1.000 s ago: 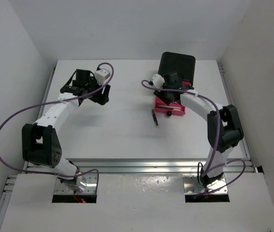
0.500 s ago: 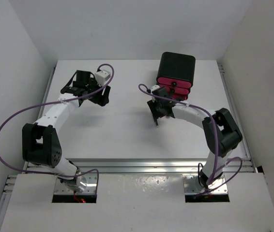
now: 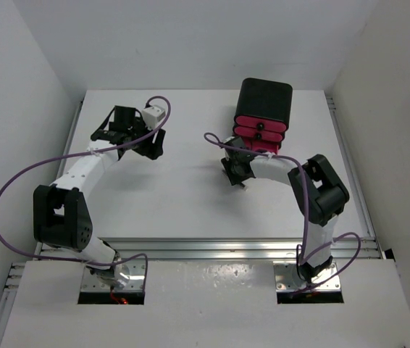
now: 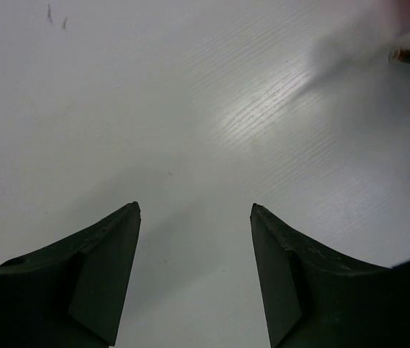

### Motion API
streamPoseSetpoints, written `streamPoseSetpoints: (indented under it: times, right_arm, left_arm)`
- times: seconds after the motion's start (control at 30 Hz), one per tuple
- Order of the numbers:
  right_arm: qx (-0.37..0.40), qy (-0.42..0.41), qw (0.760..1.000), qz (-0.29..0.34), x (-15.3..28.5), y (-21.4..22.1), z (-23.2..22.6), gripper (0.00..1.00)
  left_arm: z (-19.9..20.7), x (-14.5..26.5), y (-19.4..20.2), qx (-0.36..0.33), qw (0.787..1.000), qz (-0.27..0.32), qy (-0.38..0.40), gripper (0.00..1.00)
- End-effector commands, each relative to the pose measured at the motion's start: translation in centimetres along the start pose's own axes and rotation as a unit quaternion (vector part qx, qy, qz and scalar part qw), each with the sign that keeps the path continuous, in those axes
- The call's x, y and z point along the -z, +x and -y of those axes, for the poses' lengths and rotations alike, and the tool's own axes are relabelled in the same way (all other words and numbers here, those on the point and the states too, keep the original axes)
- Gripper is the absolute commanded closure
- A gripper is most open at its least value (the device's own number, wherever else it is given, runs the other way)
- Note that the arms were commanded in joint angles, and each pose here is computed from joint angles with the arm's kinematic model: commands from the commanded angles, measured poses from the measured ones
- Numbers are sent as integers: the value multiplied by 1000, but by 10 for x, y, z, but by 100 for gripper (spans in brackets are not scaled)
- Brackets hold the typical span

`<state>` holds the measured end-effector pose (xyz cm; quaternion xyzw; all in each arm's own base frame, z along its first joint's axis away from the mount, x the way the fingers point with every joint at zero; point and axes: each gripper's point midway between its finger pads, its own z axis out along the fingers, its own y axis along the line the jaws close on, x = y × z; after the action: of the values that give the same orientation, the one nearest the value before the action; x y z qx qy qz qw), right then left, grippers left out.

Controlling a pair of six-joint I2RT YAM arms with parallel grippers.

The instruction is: Organize the makeup

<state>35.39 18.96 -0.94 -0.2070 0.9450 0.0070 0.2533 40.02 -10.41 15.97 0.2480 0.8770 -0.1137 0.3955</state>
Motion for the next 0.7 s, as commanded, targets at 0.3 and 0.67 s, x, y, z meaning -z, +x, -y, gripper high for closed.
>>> streamPoseSetpoints:
  times: [0.3,0.67]
  right_arm:
    - [137,-85,985,53,20,-25,-23,100]
    - [389,33,914,110,66,-111,69,100]
  left_arm:
    - [6,4,-9,-7,1000,18,8,32]
    - [6,4,14,1,1000,-12,0,32]
